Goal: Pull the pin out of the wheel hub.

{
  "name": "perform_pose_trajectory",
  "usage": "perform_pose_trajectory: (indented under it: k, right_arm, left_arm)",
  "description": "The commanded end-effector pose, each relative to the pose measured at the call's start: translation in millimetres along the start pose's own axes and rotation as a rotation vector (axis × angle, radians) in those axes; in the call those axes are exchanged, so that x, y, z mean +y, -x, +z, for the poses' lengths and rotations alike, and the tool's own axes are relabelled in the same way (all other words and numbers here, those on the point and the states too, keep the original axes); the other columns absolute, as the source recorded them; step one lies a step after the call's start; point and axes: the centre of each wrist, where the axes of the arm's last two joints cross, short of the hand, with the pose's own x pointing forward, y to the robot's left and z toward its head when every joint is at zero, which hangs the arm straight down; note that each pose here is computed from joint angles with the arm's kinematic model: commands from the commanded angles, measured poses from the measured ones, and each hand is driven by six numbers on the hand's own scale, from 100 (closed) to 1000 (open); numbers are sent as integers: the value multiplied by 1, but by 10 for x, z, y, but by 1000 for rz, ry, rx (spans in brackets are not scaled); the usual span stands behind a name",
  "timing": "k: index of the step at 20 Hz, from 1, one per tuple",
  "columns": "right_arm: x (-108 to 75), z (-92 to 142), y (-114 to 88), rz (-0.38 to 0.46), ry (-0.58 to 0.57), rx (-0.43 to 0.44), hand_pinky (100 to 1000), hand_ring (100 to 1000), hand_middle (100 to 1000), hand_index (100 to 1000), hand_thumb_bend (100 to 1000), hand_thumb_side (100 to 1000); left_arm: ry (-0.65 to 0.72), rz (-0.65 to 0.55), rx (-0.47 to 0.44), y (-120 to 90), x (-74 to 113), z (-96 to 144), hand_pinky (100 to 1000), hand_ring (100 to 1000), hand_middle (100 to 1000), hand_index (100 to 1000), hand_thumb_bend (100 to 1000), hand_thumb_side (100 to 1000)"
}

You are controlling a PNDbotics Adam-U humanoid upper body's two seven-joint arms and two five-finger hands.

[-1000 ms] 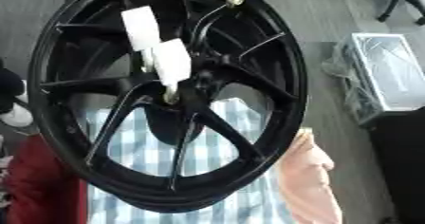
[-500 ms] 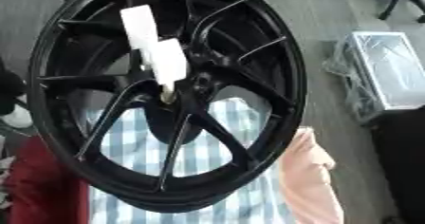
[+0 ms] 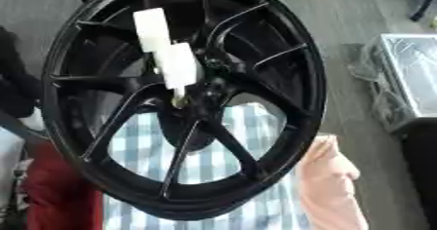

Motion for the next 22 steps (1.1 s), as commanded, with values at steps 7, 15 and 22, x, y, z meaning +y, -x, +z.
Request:
perform_pose_trajectory:
  k: [7, 15, 22]
  right_arm:
    - [180, 298, 258, 49, 18, 110, 865, 932, 947, 1000, 100, 741]
    - [226, 346, 300, -26, 34, 160, 861, 929, 943, 1000, 100, 727]
    - [220, 292, 246, -211, 200, 69, 741, 744, 707, 930, 100, 525]
  left_arm:
    - [4, -21, -44, -113, 38, -34, 819, 745, 709, 748, 125, 761]
    - [14, -19, -42, -105, 18, -37, 821, 747, 710, 748, 126, 761]
    - [24, -17, -42, -106, 1, -41, 823, 747, 710, 747, 124, 760]
